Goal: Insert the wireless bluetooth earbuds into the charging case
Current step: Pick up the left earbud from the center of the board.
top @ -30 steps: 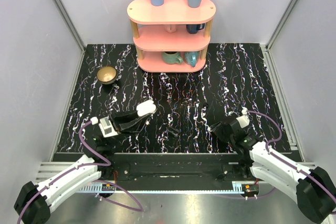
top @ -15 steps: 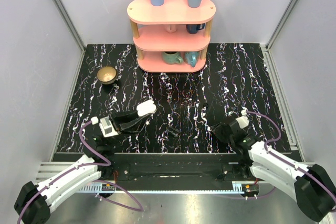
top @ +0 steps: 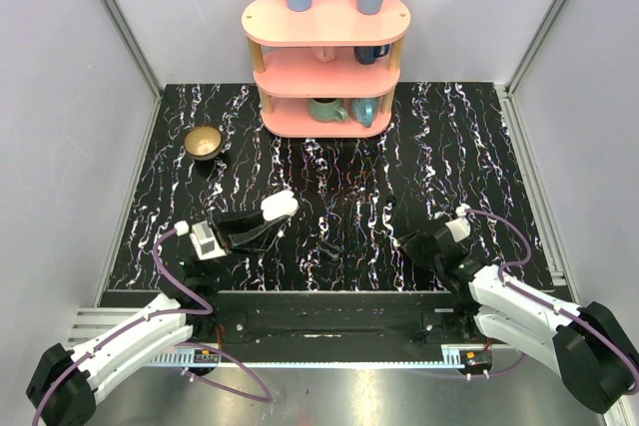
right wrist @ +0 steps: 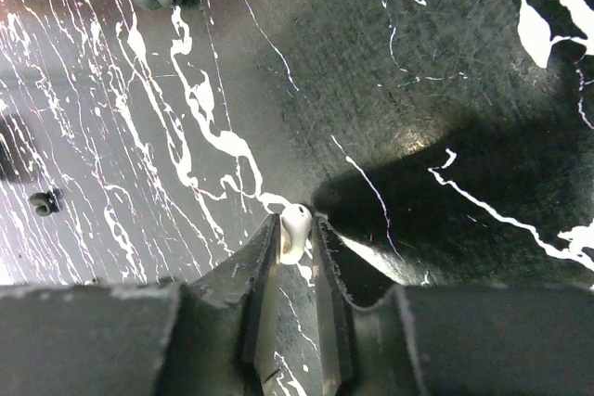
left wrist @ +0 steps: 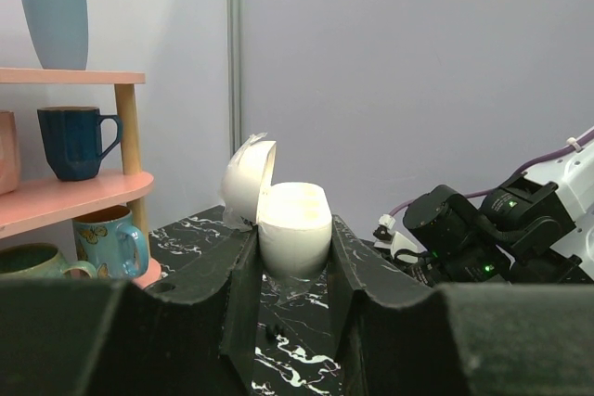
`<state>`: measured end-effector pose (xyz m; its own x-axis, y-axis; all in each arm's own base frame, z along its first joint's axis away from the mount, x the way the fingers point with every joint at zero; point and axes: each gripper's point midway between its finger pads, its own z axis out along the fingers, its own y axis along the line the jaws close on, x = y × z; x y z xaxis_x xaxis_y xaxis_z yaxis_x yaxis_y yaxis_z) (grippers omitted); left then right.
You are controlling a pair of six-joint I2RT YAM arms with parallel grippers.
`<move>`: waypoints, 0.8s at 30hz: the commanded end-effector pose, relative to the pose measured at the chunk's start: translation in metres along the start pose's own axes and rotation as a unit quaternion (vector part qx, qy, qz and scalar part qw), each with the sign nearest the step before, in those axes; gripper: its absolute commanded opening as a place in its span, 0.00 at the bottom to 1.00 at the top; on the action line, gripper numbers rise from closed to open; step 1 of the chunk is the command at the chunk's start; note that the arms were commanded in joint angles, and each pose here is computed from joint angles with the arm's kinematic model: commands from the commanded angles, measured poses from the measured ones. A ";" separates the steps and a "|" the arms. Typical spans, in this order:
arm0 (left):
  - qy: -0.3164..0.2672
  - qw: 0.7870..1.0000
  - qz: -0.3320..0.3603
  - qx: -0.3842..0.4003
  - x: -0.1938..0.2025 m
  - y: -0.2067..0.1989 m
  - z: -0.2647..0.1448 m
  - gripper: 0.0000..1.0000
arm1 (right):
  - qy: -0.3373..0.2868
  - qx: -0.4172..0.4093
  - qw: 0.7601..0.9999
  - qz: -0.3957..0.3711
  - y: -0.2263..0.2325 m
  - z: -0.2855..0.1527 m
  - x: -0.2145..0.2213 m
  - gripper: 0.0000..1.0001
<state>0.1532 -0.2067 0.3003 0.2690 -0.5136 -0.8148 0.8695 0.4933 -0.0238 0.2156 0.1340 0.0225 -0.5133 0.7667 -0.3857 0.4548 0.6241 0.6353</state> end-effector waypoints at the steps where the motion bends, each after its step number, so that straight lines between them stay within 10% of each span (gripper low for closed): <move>1: -0.031 0.999 0.004 0.006 -0.019 -0.003 0.007 0.00 | -0.006 0.002 1.000 -0.014 0.000 0.000 -0.003 0.22; 24: -0.027 1.000 0.004 0.006 -0.017 -0.003 0.005 0.00 | 0.013 -0.050 0.990 -0.129 0.051 -0.005 -0.009 0.08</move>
<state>0.1539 -0.2072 0.2993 0.2665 -0.5113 -0.8170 0.8693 0.4936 -0.0254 0.2236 0.1419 0.0356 -0.5942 0.6485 -0.4758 0.3467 0.7403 0.5760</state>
